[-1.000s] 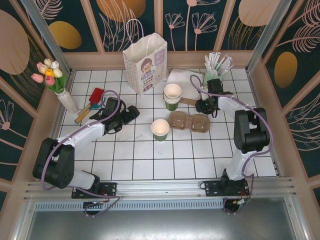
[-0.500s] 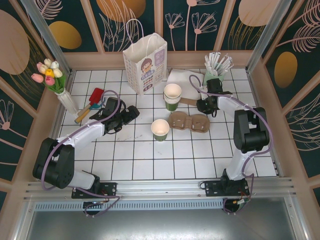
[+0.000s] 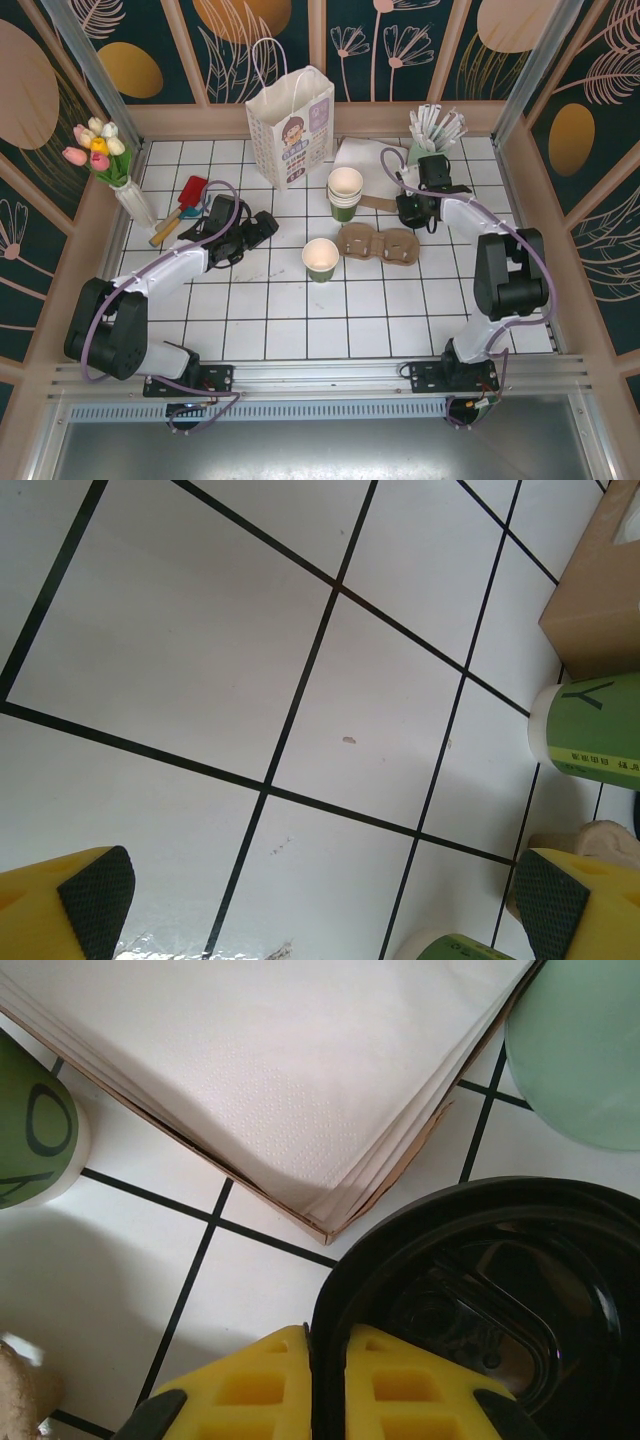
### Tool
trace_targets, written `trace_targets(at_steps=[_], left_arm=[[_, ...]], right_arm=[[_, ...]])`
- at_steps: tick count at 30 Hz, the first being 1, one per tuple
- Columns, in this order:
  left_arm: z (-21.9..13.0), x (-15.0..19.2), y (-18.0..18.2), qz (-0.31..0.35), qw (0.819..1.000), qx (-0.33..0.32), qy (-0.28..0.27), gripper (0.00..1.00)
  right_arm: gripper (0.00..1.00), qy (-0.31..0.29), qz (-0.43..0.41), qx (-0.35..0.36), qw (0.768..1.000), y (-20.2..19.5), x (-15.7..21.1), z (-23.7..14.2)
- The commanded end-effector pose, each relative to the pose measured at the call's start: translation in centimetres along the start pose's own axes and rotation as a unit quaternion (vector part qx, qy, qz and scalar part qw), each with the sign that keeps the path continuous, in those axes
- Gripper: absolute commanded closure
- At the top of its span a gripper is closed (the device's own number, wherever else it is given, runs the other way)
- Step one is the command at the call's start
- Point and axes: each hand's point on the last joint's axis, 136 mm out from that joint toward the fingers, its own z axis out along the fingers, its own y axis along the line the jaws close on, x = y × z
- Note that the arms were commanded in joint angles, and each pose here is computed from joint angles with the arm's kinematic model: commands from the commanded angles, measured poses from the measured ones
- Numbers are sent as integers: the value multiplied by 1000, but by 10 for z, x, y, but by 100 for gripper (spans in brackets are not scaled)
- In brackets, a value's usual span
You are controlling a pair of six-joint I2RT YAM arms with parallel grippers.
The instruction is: Pack the takeout coffee
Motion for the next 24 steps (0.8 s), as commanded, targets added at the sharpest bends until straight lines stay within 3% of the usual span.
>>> trace_targets(at_steps=[1,7,11,15,18,21,24], left_arm=[[-6,-3,-4,17,1000,3,-8,1],[-31,-22,-37,100,993,45,-40,1],[-61,-32,-75,186,975,102,-59,1],[-92,-38,-108,264,951,144,-66,1],[-108,-36,-128,302,936,173,-56,1],[-124,-28,-148,338,915,218,-36,1],[-144,-24,-164,376,892,247,-36,1]], right_arm=[[89,-36,-31,-16,999,11,-13,-19],[90,-113,-108,-12,988,40,-35,-62],[91,-164,-194,-12,967,71,-47,-99],[94,-242,-318,5,917,119,-58,-139],[95,-293,-404,40,866,150,-65,-163],[97,-303,-504,83,805,177,-62,-171],[97,-299,-568,100,761,198,-61,-173]])
